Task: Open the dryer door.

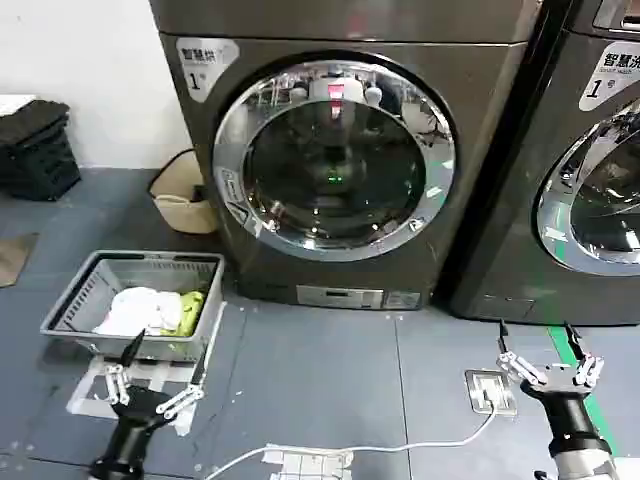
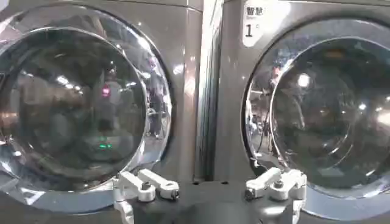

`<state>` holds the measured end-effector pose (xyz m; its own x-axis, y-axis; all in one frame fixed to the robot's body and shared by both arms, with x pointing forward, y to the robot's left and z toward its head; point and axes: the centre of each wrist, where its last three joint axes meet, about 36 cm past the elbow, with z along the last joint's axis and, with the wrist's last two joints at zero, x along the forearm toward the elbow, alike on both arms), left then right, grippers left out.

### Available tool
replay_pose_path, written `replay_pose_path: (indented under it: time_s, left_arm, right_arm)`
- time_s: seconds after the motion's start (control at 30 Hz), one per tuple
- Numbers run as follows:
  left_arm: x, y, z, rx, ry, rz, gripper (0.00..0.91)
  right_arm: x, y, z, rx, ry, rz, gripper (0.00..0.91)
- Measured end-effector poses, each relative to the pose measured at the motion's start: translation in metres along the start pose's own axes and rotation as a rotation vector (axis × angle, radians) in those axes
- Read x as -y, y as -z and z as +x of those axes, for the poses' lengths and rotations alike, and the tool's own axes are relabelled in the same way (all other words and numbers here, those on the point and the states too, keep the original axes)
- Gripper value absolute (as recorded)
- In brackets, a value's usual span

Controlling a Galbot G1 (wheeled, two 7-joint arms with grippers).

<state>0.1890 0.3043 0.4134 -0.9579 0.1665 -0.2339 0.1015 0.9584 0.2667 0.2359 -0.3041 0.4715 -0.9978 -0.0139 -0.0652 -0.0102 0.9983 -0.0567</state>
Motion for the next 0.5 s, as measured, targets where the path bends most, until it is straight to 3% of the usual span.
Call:
replay_pose_path:
  time_s: [0.5]
  left_arm:
    - [0.002, 0.002, -0.001, 0.001, -0.012, -0.009, 0.907]
  right_arm:
    - [-0.002, 0.001, -0.044, 0.003, 0.291, 0.023, 0.907]
